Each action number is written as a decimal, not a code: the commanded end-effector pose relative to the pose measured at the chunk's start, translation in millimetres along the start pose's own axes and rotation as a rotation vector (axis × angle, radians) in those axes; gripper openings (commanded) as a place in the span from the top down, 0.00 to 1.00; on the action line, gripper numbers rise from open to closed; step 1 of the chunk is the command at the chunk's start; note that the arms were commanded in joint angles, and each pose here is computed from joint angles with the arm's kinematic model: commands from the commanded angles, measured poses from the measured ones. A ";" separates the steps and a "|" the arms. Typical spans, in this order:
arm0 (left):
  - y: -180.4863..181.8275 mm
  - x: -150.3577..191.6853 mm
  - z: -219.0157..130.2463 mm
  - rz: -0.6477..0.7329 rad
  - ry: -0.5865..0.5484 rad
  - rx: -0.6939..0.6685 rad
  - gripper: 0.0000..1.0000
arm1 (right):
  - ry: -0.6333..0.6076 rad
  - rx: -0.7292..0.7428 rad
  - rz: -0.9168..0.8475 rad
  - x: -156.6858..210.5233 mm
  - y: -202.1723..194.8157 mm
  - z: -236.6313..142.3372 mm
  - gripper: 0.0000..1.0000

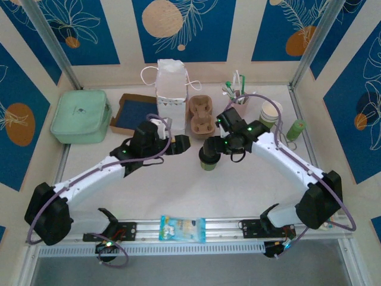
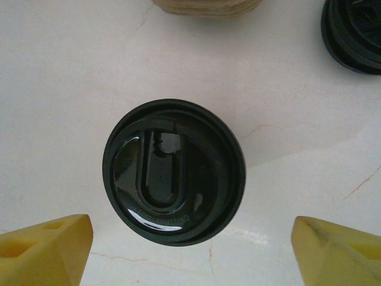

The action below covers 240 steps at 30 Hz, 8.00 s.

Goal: Pack the takeout coffee

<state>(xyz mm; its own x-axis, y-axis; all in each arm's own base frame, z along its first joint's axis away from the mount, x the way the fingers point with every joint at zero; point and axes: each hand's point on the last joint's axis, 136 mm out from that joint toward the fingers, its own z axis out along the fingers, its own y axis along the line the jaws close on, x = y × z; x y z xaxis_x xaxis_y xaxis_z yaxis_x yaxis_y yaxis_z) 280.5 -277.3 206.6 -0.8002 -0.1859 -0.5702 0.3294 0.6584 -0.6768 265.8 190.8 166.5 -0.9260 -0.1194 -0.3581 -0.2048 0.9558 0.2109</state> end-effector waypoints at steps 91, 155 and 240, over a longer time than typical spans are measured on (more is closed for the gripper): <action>71.7 29.4 -58.1 -0.078 -0.060 -0.151 0.14 | 0.142 0.205 0.005 21.3 17.5 39.9 0.21; 67.0 23.4 -56.0 -0.070 -0.057 -0.118 0.14 | -0.038 0.443 0.664 26.0 -250.6 -37.3 0.35; 80.7 42.8 -93.4 -0.073 -0.129 -0.147 0.11 | -0.141 -0.312 0.400 -85.6 -45.2 4.3 0.05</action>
<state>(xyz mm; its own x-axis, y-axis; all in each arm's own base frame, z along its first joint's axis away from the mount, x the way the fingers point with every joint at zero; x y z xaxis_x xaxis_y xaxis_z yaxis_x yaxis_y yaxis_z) 225.7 -164.8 172.2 -0.7468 -0.2989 -0.5941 0.1962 0.7546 -0.6262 348.4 150.1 181.0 -0.8973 0.2889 -0.3337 0.0558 0.8243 0.5634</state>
